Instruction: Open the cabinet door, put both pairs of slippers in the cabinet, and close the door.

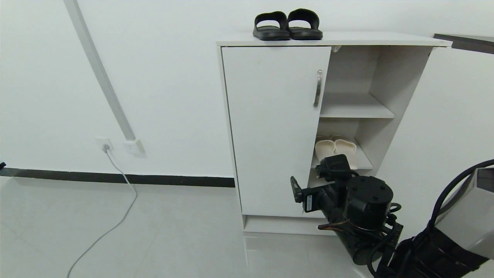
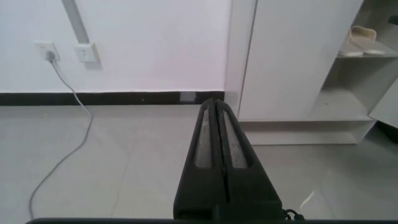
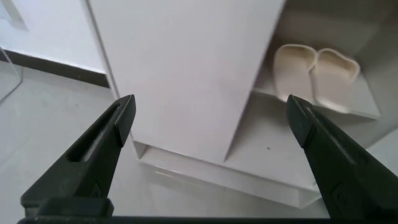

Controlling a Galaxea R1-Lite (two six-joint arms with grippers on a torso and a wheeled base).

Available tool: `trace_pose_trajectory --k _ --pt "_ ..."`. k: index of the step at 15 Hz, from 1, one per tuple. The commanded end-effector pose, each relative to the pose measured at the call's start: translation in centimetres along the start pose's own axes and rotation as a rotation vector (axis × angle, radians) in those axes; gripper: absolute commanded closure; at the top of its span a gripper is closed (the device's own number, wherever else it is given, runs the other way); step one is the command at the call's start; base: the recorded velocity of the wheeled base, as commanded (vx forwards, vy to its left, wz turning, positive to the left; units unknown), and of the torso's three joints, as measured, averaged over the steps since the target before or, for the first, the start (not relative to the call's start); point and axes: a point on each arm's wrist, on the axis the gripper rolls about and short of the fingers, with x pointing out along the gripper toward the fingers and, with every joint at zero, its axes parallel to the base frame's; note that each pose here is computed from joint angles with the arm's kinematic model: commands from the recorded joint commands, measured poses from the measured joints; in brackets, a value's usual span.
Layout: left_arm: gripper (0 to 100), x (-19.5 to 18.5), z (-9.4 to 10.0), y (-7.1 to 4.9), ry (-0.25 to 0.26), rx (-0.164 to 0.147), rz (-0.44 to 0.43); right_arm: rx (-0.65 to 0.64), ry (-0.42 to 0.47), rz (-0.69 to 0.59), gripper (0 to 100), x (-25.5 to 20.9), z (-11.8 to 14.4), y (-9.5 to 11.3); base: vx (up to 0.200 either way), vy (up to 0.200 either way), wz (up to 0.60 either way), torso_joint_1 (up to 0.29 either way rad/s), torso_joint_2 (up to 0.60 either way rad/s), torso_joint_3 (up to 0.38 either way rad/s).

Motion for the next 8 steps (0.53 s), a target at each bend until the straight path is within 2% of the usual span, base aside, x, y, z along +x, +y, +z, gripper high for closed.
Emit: trace_pose_trajectory --k 1,2,4,8 --pt "100 0.00 0.00 0.00 0.000 0.000 0.000 -0.003 0.004 -0.001 0 -0.10 -0.08 -0.07 0.000 0.000 0.00 0.000 0.00 0.000" --pt "100 0.00 0.00 0.00 0.000 0.000 0.000 -0.005 0.004 0.001 0 -0.10 -0.08 -0.06 0.000 0.000 0.00 0.000 0.00 0.000" --pt "100 0.00 0.00 0.00 0.000 0.000 0.000 -0.022 0.014 0.001 0 -0.22 -0.35 -0.14 0.000 0.000 -0.60 0.000 0.00 0.007" --pt "100 0.00 0.00 0.00 0.000 0.000 0.000 -0.025 0.015 0.001 0 -0.21 -0.40 -0.13 0.000 0.000 0.00 0.000 0.00 0.000"
